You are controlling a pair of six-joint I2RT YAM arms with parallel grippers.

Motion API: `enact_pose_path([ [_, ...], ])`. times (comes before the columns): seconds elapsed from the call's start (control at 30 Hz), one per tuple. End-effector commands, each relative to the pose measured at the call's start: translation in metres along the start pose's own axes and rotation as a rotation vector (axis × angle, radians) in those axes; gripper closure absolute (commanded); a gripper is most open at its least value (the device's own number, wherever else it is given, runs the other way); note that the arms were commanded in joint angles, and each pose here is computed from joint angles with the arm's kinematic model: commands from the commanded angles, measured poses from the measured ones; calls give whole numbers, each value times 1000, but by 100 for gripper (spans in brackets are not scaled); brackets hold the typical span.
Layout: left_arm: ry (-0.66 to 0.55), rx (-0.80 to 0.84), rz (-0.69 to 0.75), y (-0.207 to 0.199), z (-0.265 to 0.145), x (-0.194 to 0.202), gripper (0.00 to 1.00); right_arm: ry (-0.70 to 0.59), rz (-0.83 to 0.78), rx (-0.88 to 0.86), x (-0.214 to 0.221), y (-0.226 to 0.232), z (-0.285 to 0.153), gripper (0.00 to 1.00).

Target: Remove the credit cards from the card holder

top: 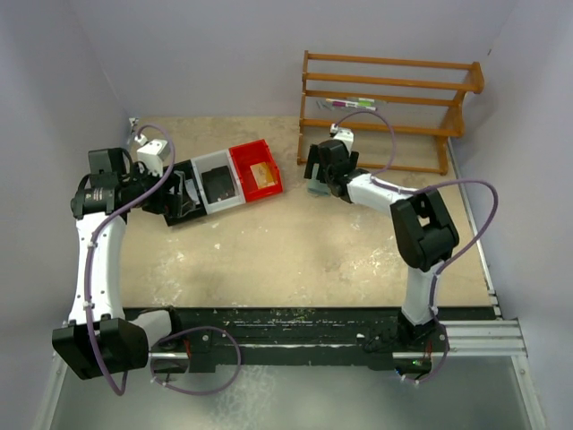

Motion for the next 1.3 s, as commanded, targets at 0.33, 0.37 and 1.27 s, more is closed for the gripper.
enact_pose_path([
  [0.33,-98,56,55,-13,-20,-30,1,3,-122,26,13,9,30,5],
  [0.37,-101,56,56,-13,-20,-30,1,10,-133,15,15,12,31,6],
  [1.27,-116,67,123,-35,-54,-34,1,127,-362,-113,105,27,-63,33],
])
Point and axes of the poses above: each gripper's point midway between its finger pads, its own z axis out along the fingers, its own y axis along the line the jaws close on, x = y × z, the point moved 3 cm from there along -z, back along the fingers, and after that the axes turned 11 degrees about z, right-handed, at the moved point
